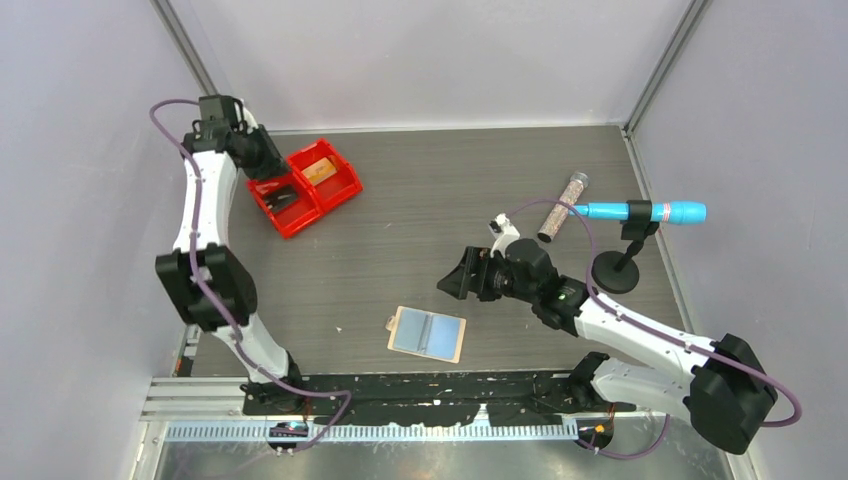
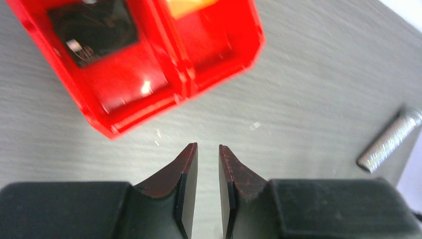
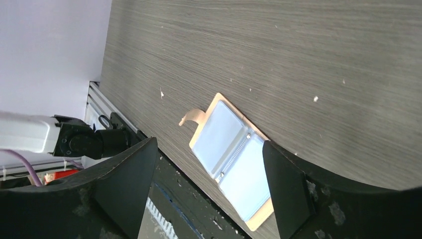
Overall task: Take the credit cards out of the card holder
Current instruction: Remove the credit card from the card holder.
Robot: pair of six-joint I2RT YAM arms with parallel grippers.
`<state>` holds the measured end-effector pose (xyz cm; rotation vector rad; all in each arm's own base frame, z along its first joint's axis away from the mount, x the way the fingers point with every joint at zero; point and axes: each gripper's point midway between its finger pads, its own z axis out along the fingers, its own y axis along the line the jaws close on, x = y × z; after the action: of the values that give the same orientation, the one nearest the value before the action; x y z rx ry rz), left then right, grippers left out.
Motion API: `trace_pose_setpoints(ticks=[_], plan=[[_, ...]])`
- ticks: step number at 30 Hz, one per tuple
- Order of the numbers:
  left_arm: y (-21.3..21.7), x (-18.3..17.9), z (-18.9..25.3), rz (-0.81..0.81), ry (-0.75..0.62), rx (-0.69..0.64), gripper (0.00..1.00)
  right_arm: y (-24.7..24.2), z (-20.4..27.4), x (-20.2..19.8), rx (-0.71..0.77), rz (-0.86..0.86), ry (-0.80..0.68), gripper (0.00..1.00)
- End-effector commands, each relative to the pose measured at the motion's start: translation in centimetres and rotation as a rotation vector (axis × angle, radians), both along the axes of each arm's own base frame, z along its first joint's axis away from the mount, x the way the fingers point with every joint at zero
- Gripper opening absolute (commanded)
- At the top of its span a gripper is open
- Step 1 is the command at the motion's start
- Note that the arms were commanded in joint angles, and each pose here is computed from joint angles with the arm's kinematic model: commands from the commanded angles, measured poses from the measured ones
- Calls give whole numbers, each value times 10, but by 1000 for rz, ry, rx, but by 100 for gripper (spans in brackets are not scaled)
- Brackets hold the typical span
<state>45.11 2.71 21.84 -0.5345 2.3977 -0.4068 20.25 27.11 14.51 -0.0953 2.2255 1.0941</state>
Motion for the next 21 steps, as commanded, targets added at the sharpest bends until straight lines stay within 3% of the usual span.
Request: trace_pose_setpoints(ticks=[1,6,13,21], plan=[[-51,-49,22,-120,-29,-12,25,-7,-7,-4,41,-65,66,81],[-109,-118,5,-288,-7,-24,28,-14,-15,-16,49,-67,86,75],[-154,-206,-40,-454,42,-51,32,-31,-16,-25,6,-66,40,72],[-198,-253,-88,-546,38,-126,37,-46,-21,-32,-27,-72,-8,73]])
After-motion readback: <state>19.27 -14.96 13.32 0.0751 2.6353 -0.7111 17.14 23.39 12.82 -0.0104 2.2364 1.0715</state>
